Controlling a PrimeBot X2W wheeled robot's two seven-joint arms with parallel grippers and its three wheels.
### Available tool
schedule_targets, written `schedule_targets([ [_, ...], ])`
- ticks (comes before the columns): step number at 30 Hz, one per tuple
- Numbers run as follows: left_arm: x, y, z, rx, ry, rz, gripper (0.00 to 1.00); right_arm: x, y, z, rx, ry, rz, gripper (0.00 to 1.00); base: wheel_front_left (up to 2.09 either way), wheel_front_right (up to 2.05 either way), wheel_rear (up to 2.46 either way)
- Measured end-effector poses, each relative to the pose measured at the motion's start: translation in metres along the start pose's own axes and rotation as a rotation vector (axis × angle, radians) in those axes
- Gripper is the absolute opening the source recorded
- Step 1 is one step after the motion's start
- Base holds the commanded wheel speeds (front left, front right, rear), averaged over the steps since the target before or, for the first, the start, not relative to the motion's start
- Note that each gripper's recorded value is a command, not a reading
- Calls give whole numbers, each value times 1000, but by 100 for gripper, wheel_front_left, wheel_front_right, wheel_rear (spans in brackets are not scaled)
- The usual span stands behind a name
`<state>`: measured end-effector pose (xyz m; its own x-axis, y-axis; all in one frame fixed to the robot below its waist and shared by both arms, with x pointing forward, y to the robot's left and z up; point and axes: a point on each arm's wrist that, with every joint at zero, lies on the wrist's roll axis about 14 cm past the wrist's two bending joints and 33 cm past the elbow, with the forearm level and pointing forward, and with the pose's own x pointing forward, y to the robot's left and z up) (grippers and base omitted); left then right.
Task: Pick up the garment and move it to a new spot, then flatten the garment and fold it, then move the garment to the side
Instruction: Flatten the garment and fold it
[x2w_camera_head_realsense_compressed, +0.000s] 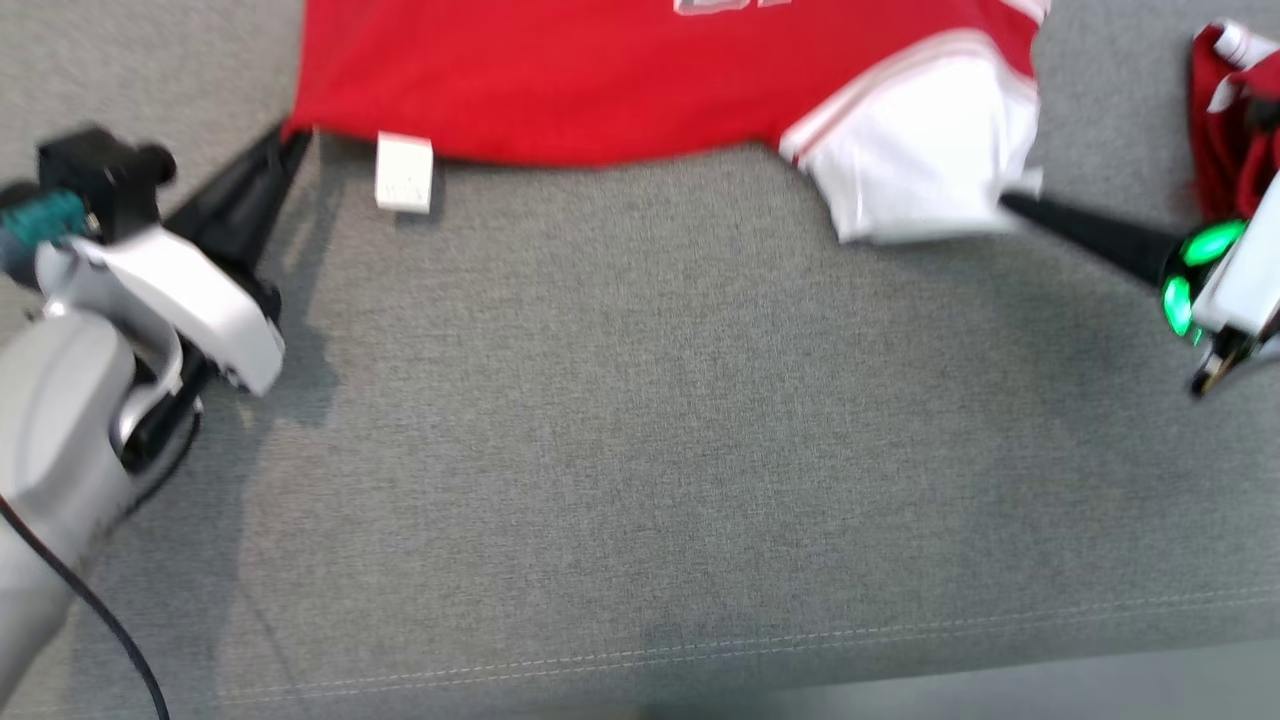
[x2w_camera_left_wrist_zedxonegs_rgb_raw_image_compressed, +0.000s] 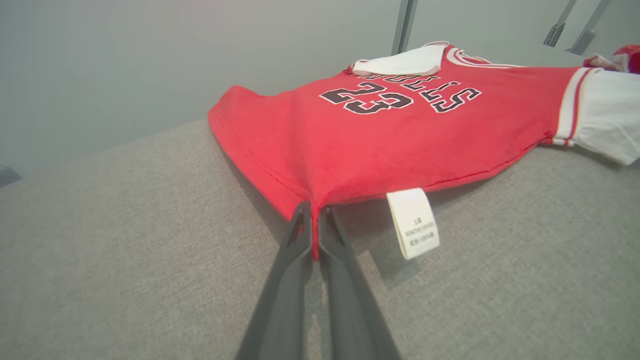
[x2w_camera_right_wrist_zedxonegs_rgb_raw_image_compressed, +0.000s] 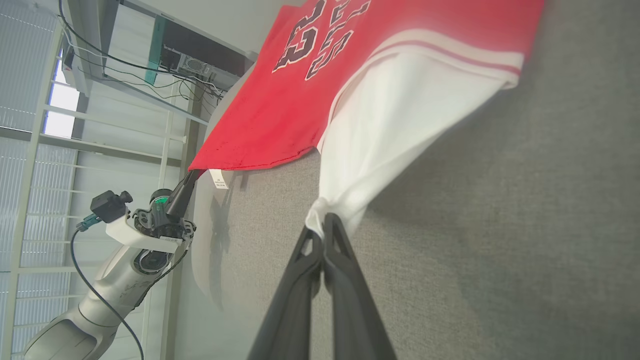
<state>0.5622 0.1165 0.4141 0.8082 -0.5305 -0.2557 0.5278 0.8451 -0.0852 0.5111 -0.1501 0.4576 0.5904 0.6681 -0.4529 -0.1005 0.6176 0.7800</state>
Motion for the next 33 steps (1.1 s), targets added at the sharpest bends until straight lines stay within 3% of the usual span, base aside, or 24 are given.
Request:
schedule_targets([
  [2, -23, -7, -6, -2, 20, 11, 0, -10, 2, -27, 11, 45, -9, 0, 0, 0, 0],
  [20, -139, -59, -44, -47, 135, 46, 0, -71, 41, -128, 18, 102, 30, 0, 0, 0, 0],
  [29, -186, -70, -75, -68, 359, 3, 0, -93, 57, -187, -36, 296, 63, 0, 0, 0, 0],
  [33, -197, -74, -79, -79, 480, -53, 0, -98, 53, -190, -59, 344, 45, 0, 0, 0, 0],
])
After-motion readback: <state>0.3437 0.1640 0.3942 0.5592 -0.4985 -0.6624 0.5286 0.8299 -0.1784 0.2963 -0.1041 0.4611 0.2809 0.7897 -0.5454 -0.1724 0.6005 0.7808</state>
